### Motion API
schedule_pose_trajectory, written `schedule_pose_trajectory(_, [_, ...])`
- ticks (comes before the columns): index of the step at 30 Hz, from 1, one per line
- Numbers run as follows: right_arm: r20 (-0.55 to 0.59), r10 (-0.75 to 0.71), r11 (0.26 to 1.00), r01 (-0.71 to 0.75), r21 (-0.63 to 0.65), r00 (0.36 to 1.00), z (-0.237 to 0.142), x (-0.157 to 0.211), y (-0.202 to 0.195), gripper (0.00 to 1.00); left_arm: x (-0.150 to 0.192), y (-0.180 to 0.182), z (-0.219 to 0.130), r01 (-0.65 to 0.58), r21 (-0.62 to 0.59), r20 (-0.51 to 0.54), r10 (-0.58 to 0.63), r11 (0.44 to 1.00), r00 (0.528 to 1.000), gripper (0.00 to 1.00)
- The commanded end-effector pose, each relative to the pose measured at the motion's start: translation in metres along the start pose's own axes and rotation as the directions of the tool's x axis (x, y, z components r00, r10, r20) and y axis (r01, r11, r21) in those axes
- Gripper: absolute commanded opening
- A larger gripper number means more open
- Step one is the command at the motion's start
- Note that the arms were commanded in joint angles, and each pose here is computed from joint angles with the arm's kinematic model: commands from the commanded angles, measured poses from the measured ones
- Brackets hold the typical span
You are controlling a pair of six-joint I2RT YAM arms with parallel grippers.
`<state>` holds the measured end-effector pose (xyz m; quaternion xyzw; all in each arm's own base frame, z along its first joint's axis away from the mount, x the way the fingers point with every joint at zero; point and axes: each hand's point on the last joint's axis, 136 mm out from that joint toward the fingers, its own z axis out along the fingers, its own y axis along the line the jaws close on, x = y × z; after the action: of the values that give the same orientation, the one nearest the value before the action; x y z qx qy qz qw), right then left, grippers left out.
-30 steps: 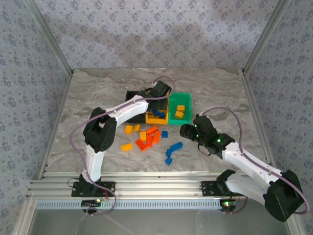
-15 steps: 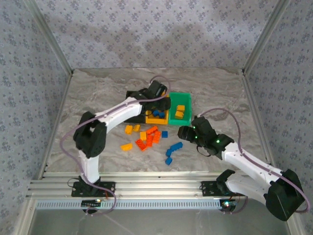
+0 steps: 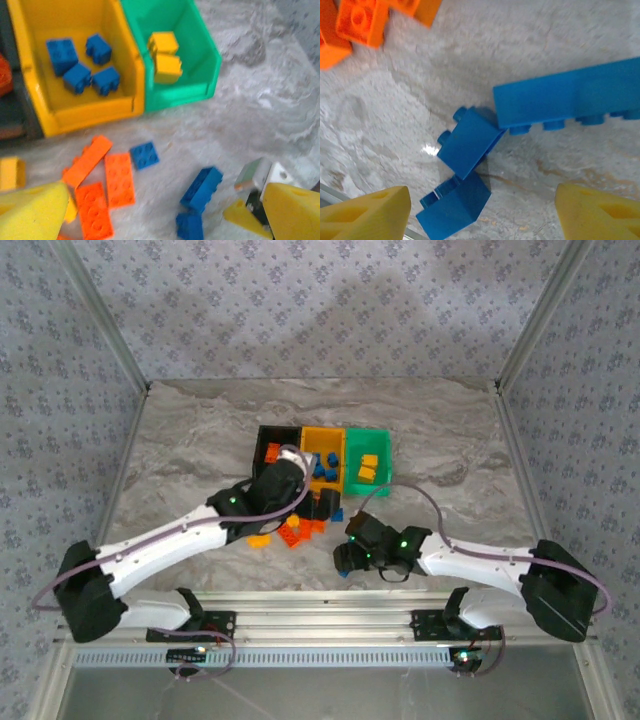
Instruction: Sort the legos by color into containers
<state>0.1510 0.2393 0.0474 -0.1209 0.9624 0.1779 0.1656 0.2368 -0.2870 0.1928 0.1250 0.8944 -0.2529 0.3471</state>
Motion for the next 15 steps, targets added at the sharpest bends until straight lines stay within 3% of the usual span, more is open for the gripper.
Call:
schedule_pose_trajectory(1, [-0.002,-0.063,0.998,0.063,0.015,0.998,-0.001,-0.002,0.012,0.78,0.015,0.020,-0.014,0.063,-0.040,0.024,-0.062,0.997,0.998,1.00])
schedule_pose_trajectory(15, [-0.069,-0.132,0.985,0.138,0.100,0.989,0.018,0.007,0.014,0.70,0.064,0.066,-0.027,0.129,-0.133,-0.010,-0.131,0.983,0.991,1.00])
